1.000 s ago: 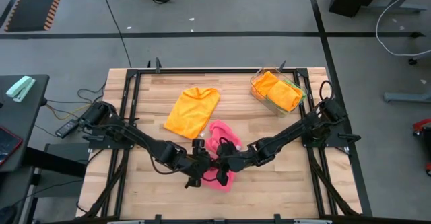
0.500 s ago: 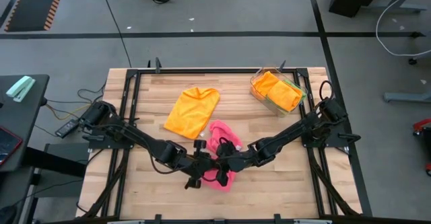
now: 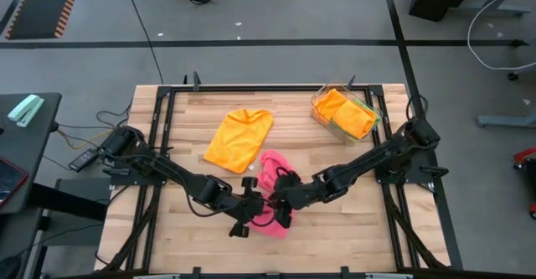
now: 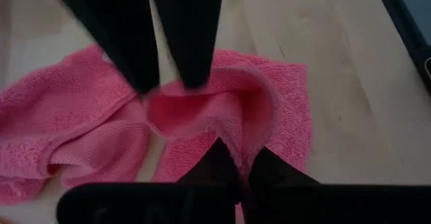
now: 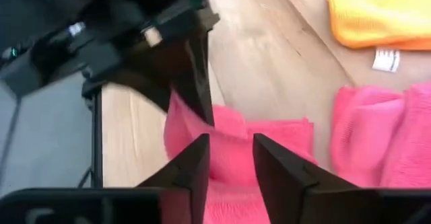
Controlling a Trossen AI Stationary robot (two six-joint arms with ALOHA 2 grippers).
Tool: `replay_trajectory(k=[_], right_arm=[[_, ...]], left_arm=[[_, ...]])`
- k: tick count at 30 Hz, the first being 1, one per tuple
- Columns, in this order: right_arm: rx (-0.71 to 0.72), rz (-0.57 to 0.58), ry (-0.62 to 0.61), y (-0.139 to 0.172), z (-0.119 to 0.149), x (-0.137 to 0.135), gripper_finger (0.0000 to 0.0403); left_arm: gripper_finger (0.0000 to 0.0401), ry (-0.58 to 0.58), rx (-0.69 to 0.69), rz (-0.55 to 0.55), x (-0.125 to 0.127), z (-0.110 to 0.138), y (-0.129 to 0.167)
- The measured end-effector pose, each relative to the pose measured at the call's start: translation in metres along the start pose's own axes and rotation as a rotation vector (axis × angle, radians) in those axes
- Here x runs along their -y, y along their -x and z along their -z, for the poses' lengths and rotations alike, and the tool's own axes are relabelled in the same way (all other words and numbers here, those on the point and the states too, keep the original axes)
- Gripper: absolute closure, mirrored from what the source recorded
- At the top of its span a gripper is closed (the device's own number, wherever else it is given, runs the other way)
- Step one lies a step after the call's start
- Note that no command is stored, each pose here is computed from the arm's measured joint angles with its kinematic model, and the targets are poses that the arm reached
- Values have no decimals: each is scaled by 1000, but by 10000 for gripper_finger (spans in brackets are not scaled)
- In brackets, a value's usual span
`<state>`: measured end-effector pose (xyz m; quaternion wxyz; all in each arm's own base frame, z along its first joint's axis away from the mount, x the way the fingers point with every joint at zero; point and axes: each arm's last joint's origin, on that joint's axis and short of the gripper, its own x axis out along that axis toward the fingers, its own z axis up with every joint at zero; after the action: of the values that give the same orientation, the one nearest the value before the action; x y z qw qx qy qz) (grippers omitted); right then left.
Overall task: Fold microfiber towels
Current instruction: Fold the left pink towel
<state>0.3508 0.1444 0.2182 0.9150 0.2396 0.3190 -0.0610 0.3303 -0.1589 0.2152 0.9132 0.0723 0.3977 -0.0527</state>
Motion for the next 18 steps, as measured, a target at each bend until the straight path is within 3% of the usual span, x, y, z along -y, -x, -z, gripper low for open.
replay_trajectory(k=[7, 11, 18], right_arm=[[-63, -26, 177, 11, 0, 0, 261], [-144, -18, 138, -4, 2, 17, 260], [-136, -15, 72, -12, -20, 41, 260]], left_arm=[[395, 19, -11, 43, 1, 0, 1], [389, 18, -9, 51, 5, 1, 2], [395, 37, -10, 54, 5, 1, 2]])
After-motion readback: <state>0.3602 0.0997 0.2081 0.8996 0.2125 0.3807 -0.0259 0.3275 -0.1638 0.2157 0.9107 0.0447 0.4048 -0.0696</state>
